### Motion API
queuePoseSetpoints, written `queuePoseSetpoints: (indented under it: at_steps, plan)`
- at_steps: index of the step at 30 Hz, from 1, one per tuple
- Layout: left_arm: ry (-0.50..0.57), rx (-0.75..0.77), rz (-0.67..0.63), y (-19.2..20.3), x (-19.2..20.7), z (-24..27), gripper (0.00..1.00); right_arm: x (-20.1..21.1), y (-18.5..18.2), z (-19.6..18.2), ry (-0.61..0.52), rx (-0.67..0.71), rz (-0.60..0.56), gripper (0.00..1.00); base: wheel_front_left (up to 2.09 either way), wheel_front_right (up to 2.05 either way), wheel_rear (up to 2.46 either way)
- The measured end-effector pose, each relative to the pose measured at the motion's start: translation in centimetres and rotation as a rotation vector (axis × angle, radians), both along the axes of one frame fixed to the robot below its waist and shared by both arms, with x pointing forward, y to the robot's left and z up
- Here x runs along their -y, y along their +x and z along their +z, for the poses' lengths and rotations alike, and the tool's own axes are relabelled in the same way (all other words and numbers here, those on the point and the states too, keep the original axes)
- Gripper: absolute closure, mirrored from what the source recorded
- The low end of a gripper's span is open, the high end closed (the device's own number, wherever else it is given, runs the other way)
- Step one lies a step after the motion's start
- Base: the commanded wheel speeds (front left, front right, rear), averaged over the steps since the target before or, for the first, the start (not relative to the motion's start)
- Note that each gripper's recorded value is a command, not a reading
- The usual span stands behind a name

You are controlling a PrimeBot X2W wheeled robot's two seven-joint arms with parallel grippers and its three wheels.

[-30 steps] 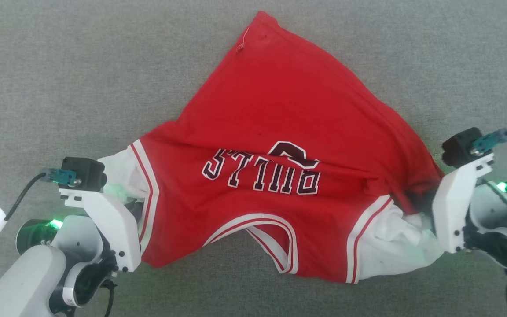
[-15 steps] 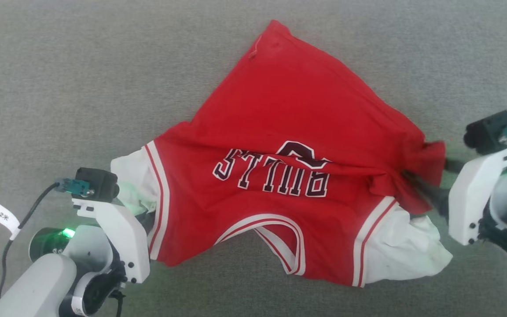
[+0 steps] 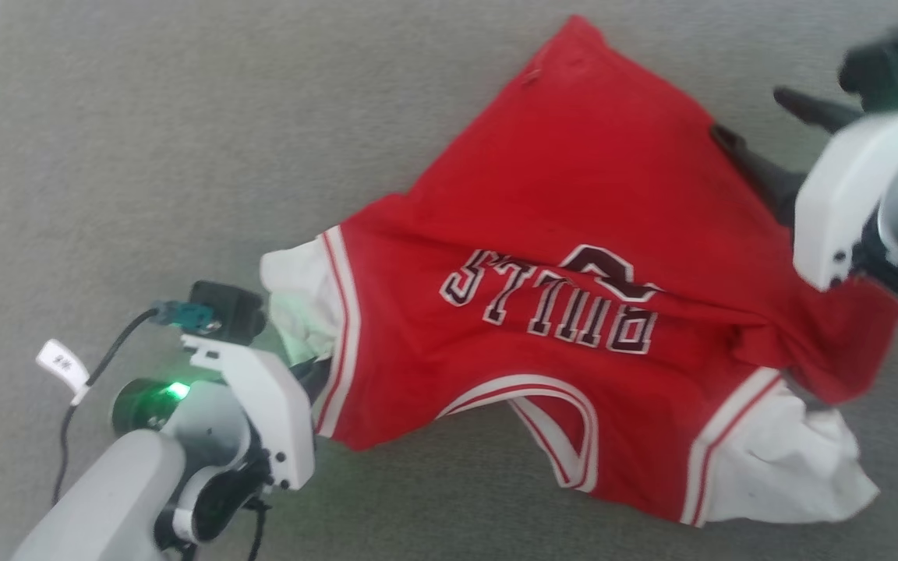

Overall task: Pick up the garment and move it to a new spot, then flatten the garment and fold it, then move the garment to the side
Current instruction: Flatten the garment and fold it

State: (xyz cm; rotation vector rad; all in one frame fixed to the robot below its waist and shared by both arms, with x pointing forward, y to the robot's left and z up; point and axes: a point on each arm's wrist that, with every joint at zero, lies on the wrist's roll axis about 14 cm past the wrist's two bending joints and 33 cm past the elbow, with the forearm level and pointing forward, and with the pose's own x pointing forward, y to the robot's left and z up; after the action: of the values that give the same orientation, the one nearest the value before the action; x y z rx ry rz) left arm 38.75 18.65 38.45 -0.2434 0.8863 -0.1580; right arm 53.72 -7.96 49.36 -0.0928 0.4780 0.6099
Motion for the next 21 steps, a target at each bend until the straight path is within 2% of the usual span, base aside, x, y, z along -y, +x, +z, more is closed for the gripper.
queuePoseSetpoints:
  at_steps: [7, 13, 21]
  plan:
    - [-0.017, 0.008, 0.020, 0.1, -0.1, -0.2, 1.00, -4.2, 4.4, -2.3, -0.089, -0.024, 0.101, 0.00, 0.00, 0.00, 0.00]
    - [-0.031, 0.006, 0.059, -0.1, -0.6, -0.7, 1.00, -7.1, 6.9, -5.8, -0.154, -0.106, 0.160, 0.00, 0.00, 0.00, 0.00]
    - [-0.044, -0.005, 0.095, -0.1, -1.3, -1.8, 1.00, -9.0, 9.1, -11.0, -0.281, -0.205, 0.211, 0.00, 0.00, 0.00, 0.00]
